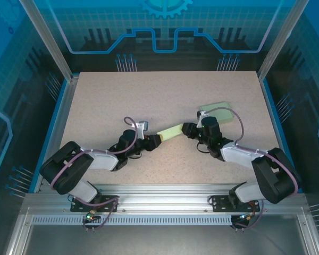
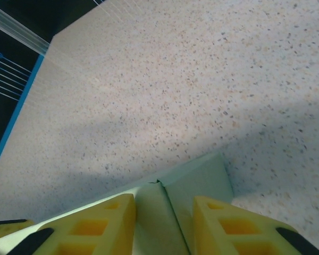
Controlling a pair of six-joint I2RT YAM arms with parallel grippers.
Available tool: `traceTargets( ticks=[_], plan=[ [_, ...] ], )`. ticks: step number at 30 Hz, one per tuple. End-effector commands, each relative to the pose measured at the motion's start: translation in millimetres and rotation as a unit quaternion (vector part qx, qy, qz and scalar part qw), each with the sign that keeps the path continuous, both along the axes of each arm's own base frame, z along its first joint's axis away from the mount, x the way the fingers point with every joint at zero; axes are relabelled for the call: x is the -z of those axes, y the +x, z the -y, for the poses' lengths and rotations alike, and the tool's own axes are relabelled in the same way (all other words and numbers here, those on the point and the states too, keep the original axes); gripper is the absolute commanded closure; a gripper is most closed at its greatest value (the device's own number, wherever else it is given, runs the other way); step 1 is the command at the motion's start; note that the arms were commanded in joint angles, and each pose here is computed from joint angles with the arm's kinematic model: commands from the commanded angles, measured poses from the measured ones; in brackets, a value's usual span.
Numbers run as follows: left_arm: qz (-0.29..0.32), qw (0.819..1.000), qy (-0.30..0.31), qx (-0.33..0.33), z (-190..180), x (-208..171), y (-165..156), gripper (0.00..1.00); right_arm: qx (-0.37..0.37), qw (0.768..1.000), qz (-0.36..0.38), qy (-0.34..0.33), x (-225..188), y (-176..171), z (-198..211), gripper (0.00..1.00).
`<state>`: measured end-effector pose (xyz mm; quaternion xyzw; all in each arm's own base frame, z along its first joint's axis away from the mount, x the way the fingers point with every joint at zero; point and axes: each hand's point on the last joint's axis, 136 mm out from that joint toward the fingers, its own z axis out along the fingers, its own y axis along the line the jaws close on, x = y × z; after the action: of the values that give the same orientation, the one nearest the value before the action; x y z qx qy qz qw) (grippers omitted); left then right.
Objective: Fold the paper box
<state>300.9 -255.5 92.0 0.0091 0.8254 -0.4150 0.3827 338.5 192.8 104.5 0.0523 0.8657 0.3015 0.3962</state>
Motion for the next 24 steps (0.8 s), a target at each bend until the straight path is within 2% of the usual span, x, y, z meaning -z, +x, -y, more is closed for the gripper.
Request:
traceTargets(
  ticks=[1,2,7,11,15,19,22,24],
  plan=[
    [-0.085,0.993,0.066,0.054,-4,56,-43,0.56,-0.036,0.979,-0.172,-0.101,86,-75,18,0.64],
    [-0.081,0.993,0.066,0.057,-3,54,-43,0.51,-0.034,0.979,-0.170,-0.103,84,-76,20,0.63],
    [-0.073,0.992,0.085,0.064,-4,51,-46,0.43,-0.018,0.980,-0.164,-0.115,77,-79,29,0.60],
    [-0.074,0.991,0.097,0.055,-12,49,-49,0.42,-0.015,0.979,-0.166,-0.120,74,-82,33,0.57],
    [-0.075,0.991,0.110,0.020,-26,39,-48,0.29,-0.024,0.979,-0.160,-0.126,59,-82,32,0.51],
    [-0.093,0.988,0.117,-0.032,-45,14,-36,0.15,-0.038,0.980,-0.138,-0.137,29,-77,28,0.43],
    [-0.125,0.985,0.100,-0.059,-55,-6,-20,0.12,-0.037,0.980,-0.127,-0.152,8,-69,29,0.36],
    [-0.139,0.986,0.075,-0.051,-49,-17,-11,0.12,-0.041,0.978,-0.127,-0.163,0,-62,28,0.33]
  ],
)
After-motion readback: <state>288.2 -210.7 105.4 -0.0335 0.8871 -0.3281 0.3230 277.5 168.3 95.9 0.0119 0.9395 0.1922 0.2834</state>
